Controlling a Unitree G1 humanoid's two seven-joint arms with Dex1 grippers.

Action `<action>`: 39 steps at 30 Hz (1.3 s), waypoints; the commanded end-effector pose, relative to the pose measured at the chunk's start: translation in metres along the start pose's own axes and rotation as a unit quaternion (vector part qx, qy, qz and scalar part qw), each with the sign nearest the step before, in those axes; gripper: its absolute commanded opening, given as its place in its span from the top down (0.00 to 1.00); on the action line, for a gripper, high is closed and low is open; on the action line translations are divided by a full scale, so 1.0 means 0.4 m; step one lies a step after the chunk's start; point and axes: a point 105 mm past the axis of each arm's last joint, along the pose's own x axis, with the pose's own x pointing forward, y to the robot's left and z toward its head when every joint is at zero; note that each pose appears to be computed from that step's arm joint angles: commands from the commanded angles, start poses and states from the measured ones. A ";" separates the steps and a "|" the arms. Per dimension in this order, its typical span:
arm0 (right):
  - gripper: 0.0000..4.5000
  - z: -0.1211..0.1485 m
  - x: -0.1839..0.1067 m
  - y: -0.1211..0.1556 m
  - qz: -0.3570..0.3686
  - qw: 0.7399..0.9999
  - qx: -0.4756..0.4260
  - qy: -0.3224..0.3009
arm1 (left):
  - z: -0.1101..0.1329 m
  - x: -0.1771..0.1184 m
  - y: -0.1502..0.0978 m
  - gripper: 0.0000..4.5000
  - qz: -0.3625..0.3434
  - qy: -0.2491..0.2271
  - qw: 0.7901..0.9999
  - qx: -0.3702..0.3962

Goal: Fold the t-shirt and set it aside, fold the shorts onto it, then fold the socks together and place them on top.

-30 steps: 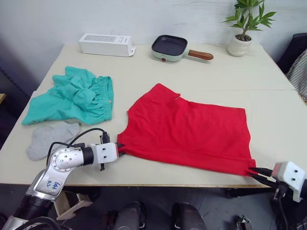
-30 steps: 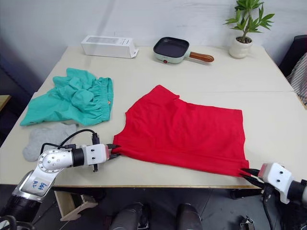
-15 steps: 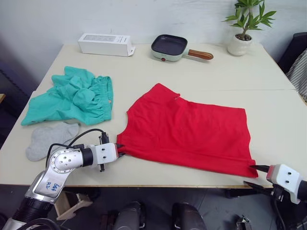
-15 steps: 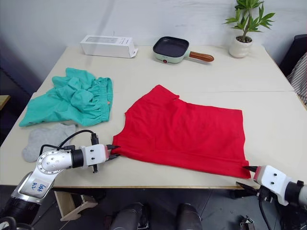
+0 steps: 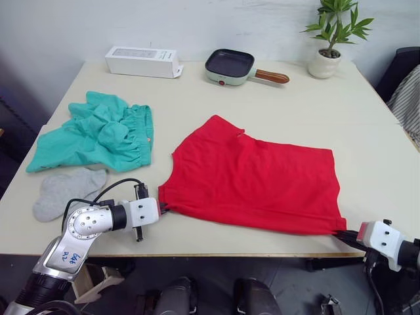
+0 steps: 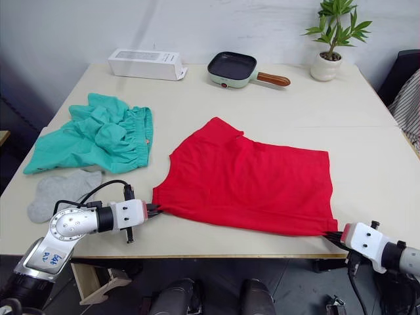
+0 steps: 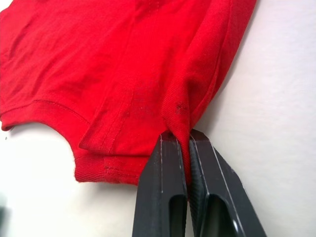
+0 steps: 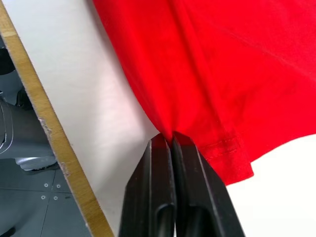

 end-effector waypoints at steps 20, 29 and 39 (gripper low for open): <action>0.99 0.051 -0.034 0.067 0.115 0.990 -0.023 -0.073 | 0.026 -0.158 -0.214 1.00 -0.055 0.049 0.990 -0.119; 0.99 0.043 -0.023 0.094 0.119 0.991 0.009 -0.067 | 0.021 -0.169 -0.204 1.00 -0.032 0.056 0.989 -0.135; 0.40 0.054 -0.074 0.090 0.154 0.984 0.063 -0.057 | 0.036 -0.240 -0.183 0.35 -0.064 0.049 0.983 -0.163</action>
